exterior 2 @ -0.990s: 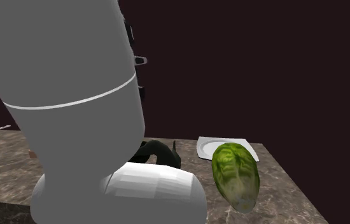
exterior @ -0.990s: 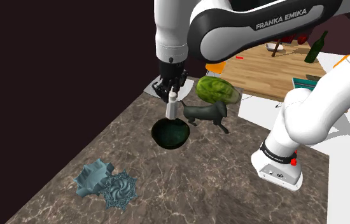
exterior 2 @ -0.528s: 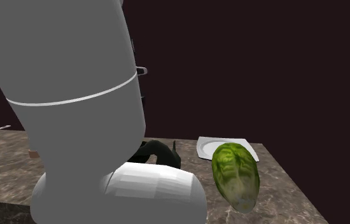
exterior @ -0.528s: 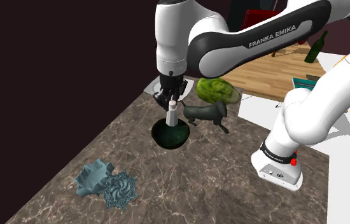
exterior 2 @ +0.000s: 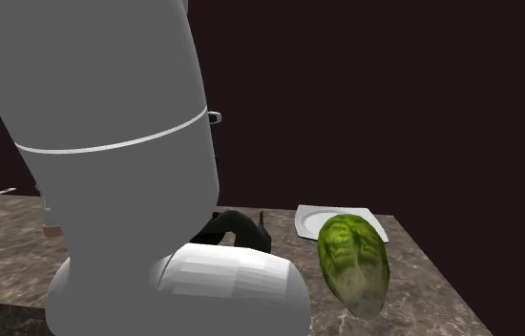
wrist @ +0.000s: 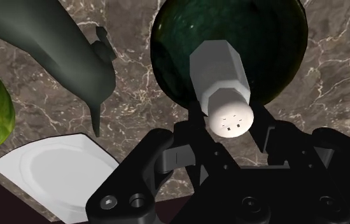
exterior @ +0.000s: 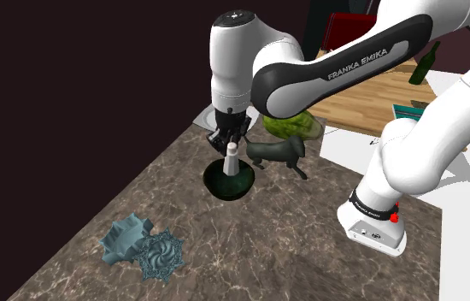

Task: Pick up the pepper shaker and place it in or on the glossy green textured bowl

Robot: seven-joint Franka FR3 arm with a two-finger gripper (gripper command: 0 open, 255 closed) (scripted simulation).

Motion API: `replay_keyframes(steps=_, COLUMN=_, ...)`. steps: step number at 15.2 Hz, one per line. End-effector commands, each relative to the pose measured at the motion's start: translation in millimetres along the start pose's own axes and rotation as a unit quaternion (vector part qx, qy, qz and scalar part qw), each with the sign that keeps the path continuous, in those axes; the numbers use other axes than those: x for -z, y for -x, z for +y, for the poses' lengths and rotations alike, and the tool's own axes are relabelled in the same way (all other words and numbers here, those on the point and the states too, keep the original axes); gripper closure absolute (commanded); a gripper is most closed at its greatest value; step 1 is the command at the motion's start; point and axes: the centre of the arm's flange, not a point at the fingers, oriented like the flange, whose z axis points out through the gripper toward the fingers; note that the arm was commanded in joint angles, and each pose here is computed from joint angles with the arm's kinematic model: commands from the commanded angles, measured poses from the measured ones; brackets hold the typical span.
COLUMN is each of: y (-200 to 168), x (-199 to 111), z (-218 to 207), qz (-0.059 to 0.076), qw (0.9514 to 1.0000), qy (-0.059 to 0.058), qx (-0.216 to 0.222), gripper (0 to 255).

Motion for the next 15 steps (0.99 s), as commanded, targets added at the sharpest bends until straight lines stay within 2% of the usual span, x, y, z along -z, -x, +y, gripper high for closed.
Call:
replay_keyframes(steps=1, y=0, x=0, z=0, qz=0.0, qw=1.0, qy=0.0, qx=0.0, gripper=255)
replay_keyframes(steps=4, y=0, x=0, z=0, qz=0.0, qw=1.0, qy=0.0, qx=0.0, gripper=255)
replay_keyframes(steps=5, y=0, x=0, z=0, qz=0.0, qw=1.0, qy=0.0, qx=0.0, gripper=0)
replay_keyframes(steps=10, y=0, x=0, z=0, qz=0.0, qw=1.0, qy=0.0, qx=0.0, gripper=0)
replay_keyframes(steps=14, y=0, x=50, z=0, qz=0.0, qw=1.0, qy=0.0, qx=0.0, gripper=0)
replay_keyframes(steps=15, y=0, x=50, z=0, qz=0.0, qw=1.0, qy=0.0, qx=0.0, gripper=0)
